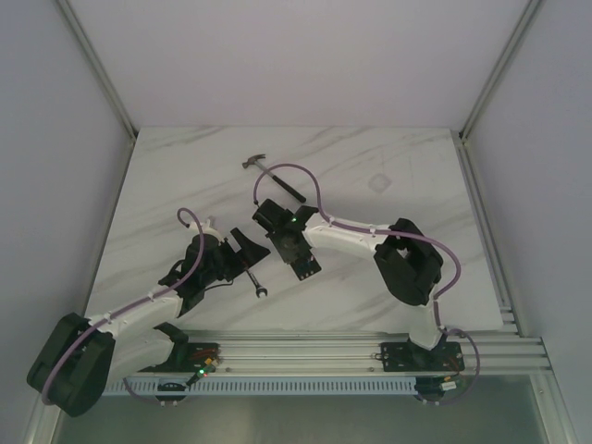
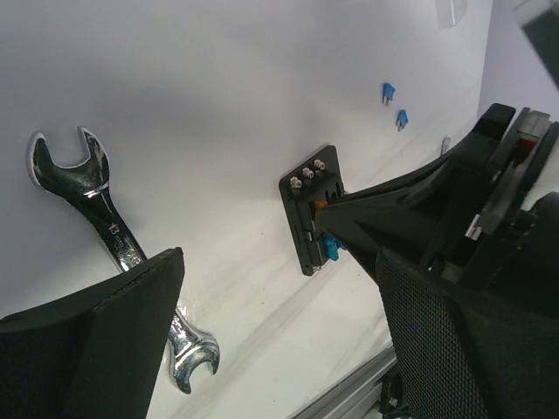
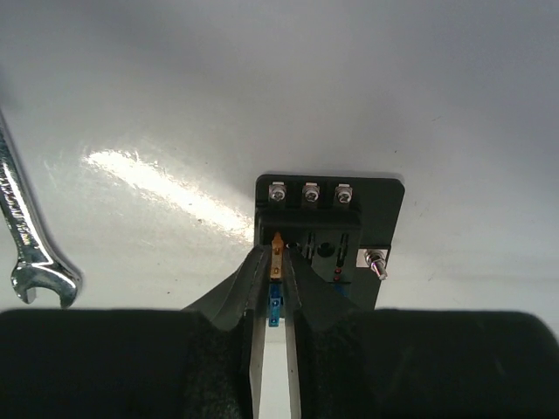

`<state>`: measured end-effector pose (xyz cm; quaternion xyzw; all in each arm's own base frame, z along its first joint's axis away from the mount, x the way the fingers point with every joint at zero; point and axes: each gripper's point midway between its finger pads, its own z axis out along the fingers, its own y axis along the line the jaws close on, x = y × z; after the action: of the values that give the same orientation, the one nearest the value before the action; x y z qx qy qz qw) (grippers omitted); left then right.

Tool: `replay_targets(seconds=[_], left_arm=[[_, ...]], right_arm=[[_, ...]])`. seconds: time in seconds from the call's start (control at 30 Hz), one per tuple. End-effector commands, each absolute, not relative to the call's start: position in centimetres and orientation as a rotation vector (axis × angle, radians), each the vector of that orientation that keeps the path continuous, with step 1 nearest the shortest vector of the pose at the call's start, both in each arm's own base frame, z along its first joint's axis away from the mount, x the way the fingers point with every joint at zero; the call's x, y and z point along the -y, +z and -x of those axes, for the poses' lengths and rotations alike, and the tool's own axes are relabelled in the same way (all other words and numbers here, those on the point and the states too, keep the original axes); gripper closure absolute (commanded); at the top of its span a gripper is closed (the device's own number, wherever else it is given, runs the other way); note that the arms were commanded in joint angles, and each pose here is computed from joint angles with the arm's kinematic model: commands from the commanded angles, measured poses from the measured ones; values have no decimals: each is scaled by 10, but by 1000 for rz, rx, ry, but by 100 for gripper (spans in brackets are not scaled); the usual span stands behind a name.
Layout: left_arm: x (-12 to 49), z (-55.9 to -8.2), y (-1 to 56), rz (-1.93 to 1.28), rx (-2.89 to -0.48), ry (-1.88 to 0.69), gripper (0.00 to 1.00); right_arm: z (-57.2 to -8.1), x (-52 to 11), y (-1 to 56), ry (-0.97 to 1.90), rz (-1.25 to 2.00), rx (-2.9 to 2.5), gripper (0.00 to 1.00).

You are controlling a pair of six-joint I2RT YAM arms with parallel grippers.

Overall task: Snap on the fuse box
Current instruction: Install the fuse at the fuse box base.

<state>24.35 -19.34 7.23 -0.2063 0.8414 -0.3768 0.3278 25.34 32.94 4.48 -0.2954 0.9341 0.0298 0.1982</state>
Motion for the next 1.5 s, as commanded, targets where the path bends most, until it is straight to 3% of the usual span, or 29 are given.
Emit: replay_targets(seconds=[0.0,0.2,0.47,0.57,0.77,0.97,1.47], left_arm=[[192,-243,69,541,-2214,-964,0],[192,-243,69,542,-2215,-964,0],[193,-242,70,538,-2215,-971,0],[194,-242,71,527,-2216,-980,0],[204,-242,75,449,-2227,-977,0],[221,-245,83,299,-2220,-936,0],[237,-257,83,154,-2233,-854,0]], right_arm=[[-249,-331,37,60,832,-2645,83],[-244,-320,22,-6,843,-2686,100],[-230,-284,-23,-208,883,-2774,100],[-230,-296,-11,-117,879,-2736,100],[-245,-324,46,86,814,-2597,78],[-255,-325,93,173,729,-2488,63],[-322,-185,76,-33,248,-2468,47]])
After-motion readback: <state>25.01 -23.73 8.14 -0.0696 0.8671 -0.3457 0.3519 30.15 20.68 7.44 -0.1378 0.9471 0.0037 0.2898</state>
